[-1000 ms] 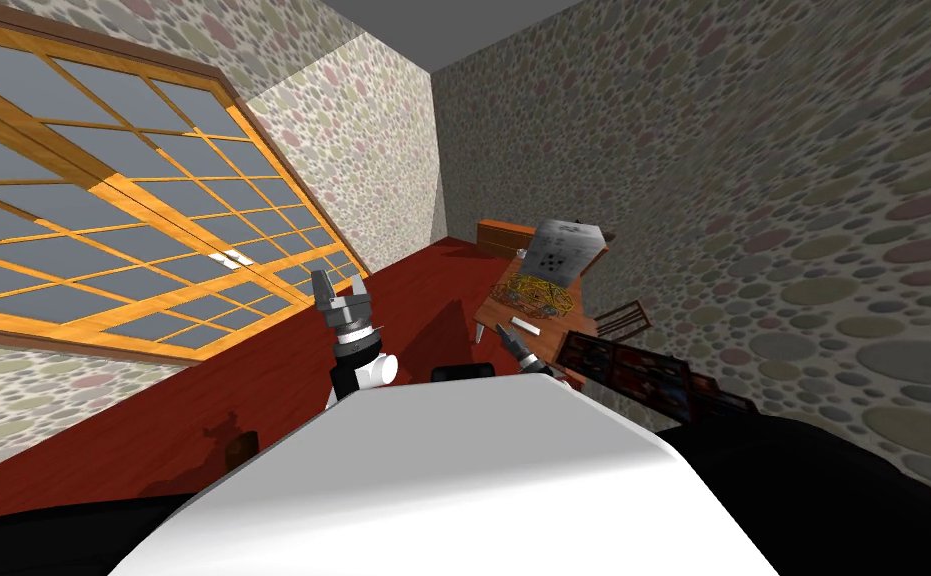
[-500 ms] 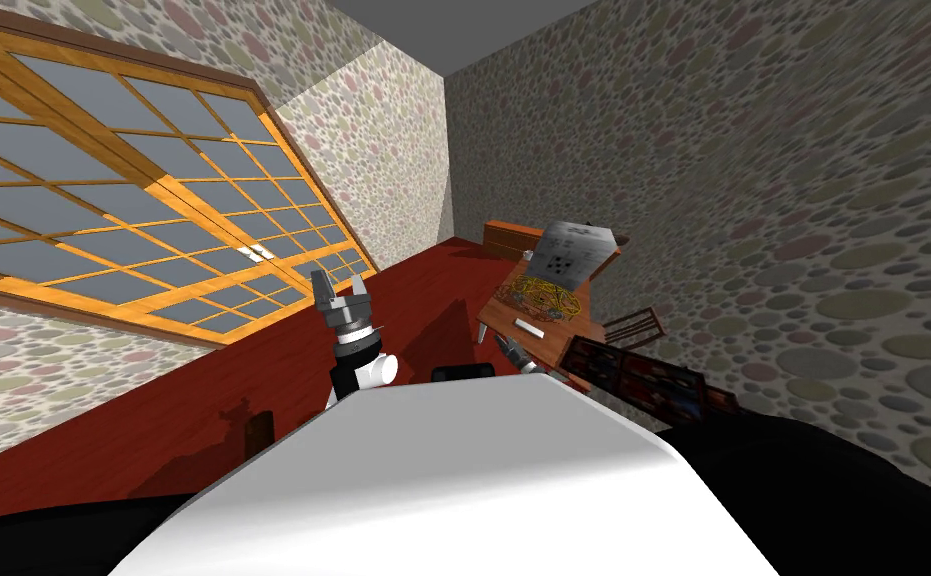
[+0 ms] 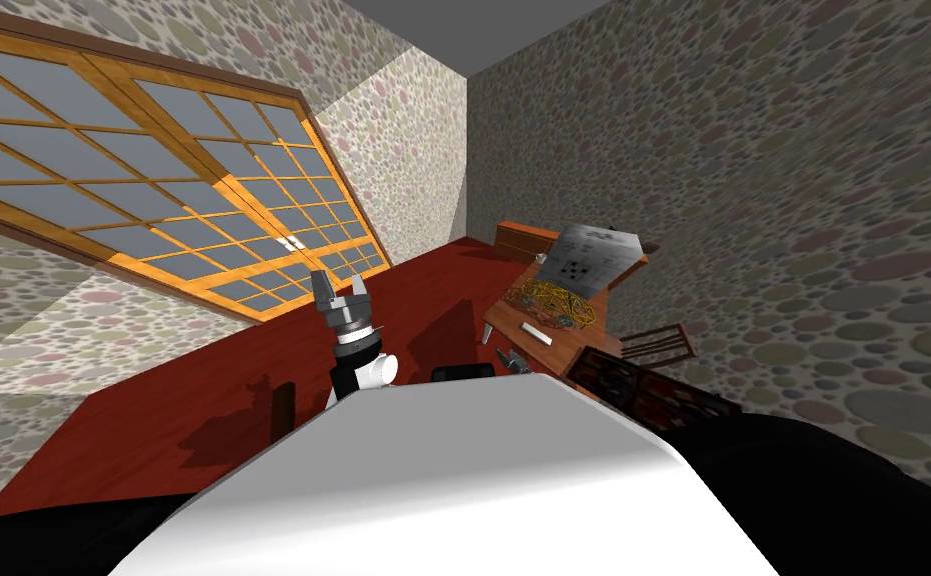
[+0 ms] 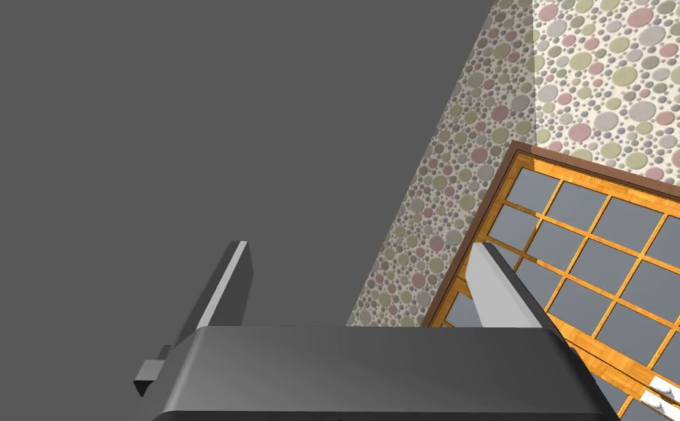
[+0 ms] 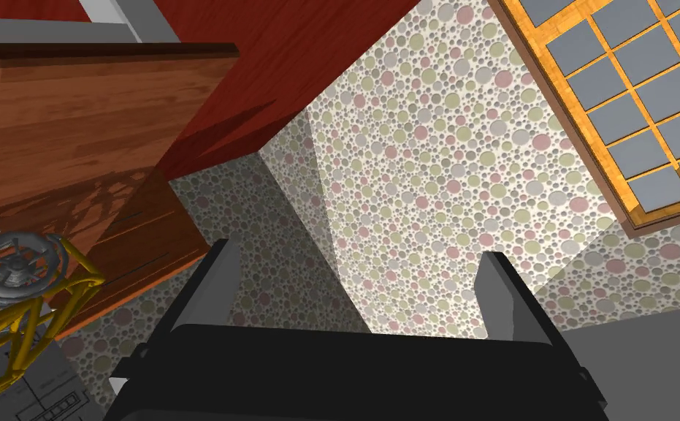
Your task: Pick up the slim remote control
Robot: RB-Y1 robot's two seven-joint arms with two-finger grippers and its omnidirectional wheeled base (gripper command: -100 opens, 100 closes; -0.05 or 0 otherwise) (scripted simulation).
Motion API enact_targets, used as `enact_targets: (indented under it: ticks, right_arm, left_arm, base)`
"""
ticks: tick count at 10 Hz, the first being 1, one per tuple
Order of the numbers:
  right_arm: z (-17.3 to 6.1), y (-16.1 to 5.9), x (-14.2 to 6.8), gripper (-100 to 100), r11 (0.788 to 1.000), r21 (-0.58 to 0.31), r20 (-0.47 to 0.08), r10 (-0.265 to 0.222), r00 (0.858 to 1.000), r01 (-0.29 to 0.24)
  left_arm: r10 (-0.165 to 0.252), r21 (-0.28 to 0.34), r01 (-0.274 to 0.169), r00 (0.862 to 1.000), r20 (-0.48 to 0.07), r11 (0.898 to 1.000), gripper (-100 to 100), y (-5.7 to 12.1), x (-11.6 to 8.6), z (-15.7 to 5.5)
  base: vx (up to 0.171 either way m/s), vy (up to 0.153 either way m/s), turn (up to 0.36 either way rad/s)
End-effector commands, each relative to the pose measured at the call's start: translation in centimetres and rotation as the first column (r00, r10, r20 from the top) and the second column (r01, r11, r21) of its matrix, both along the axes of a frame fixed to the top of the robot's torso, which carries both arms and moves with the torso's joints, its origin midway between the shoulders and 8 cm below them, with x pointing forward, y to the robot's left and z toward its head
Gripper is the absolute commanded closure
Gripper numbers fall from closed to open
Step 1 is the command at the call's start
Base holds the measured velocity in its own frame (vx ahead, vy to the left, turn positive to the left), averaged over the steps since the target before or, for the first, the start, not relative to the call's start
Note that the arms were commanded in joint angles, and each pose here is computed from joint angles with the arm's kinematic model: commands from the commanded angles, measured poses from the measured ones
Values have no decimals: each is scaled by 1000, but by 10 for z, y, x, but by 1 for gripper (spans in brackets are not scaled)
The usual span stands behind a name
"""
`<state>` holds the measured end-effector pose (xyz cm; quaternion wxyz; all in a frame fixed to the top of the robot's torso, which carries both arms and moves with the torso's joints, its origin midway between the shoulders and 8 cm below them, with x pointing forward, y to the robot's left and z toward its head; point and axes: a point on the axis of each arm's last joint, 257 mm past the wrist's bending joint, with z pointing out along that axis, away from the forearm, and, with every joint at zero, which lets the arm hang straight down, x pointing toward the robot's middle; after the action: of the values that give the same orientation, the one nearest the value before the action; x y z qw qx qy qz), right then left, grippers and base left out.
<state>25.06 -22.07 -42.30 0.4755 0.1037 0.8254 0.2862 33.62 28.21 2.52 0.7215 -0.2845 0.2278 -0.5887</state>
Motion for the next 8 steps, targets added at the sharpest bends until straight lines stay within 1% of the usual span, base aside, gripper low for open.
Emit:
enact_targets:
  ticks: [1,2,3,4,5,6,7,8]
  right_arm:
    - [-17,-6,-13,-100,1000,-13,-39,-3,999,2]
    - [-35,-11,-27,-100,998,-58,-84,30,996,-35]
    - [-42,-14,-33,-100,998,-62,-101,25,995,-31]
    - [-47,-17,-37,-100,997,-66,-115,21,993,-28]
    - [-62,-24,-50,-100,992,-107,-156,51,987,-68]
    - [-75,-31,-62,-100,991,-115,-191,39,981,-62]
    - [-89,-40,-76,-100,983,-154,-231,64,971,-102]
    - [-99,-47,-88,-100,982,-161,-264,52,963,-97]
  left_arm:
    - [0,0,0,1000,0,1000,0,0,0,0]
    - [0,0,0,1000,0,1000,0,0,0,0]
    - [0,0,0,1000,0,1000,0,0,0,0]
    - [0,0,0,1000,0,1000,0,0,0,0]
    - [0,0,0,1000,0,1000,0,0,0,0]
    - [0,0,0,1000,0,1000,0,0,0,0]
    - [0,0,0,1000,0,1000,0,0,0,0]
    - [0,0,0,1000,0,1000,0,0,0,0]
  base:
    - [-9,-11,-26]
    - [-11,-8,265]
    - [-11,-19,175]
    - [-6,-13,-8]
    - [-12,-13,289]
    - [-8,-24,176]
    - [-10,-24,318]
    - [-7,-32,118]
